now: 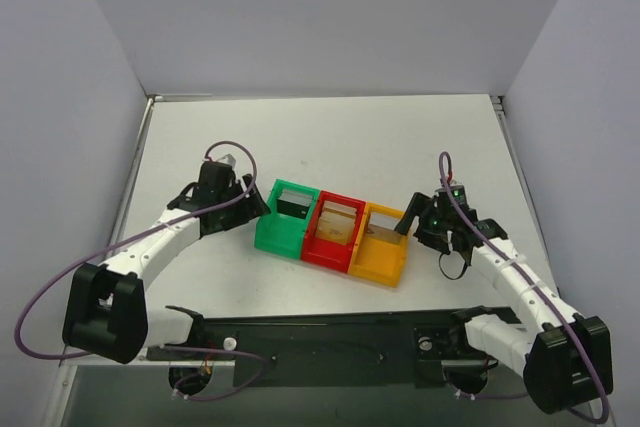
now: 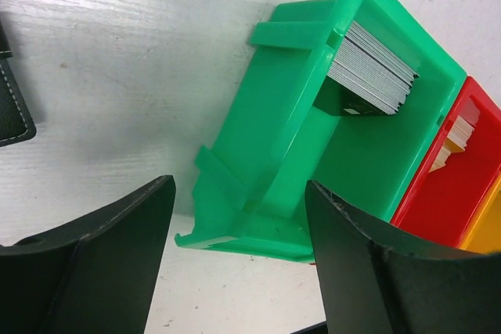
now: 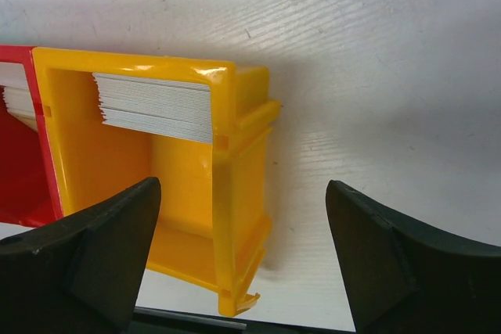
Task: Take the credit cards out of the card holder
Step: Move the storage box to the center of the board.
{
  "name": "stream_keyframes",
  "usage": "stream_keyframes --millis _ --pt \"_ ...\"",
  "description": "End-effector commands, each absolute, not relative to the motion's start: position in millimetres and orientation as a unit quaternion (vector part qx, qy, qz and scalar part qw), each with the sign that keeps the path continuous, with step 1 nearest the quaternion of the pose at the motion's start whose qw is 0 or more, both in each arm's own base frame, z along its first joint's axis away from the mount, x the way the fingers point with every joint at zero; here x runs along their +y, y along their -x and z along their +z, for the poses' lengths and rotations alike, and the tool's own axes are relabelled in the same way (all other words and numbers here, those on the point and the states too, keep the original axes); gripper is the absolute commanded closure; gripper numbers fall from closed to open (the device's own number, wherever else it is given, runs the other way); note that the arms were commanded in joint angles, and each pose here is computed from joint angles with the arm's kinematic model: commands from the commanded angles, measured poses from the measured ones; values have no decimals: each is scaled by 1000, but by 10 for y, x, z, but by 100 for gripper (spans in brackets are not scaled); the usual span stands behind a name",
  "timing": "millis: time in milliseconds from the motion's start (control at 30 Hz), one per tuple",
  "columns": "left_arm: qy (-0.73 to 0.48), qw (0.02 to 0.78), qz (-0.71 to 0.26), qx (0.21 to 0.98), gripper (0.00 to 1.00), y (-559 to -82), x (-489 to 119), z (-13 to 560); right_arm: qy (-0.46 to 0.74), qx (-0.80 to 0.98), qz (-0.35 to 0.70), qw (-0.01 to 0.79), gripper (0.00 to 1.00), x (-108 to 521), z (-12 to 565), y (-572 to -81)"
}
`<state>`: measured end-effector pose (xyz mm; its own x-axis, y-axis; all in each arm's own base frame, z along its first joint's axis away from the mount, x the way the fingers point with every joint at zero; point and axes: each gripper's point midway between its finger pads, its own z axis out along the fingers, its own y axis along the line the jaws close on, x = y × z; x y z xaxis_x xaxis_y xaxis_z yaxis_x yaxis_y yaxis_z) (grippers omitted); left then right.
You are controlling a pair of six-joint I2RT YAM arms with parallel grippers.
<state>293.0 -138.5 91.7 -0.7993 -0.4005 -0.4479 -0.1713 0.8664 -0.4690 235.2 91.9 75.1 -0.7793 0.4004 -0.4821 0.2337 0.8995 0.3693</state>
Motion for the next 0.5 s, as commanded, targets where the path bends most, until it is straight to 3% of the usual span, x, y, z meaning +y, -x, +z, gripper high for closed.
stream_keyframes --millis 0,333,467 --pt "134 306 -226 915 24 -3057 -1515 1000 -172 927 173 286 22 1013 713 -2426" --pt "125 294 -221 922 38 -3088 -1600 903 -171 931 179 269 44 1065 572 -2470" --pt "125 292 -223 922 40 -3112 -1646 895 -174 931 178 267 48 1045 550 -2491"
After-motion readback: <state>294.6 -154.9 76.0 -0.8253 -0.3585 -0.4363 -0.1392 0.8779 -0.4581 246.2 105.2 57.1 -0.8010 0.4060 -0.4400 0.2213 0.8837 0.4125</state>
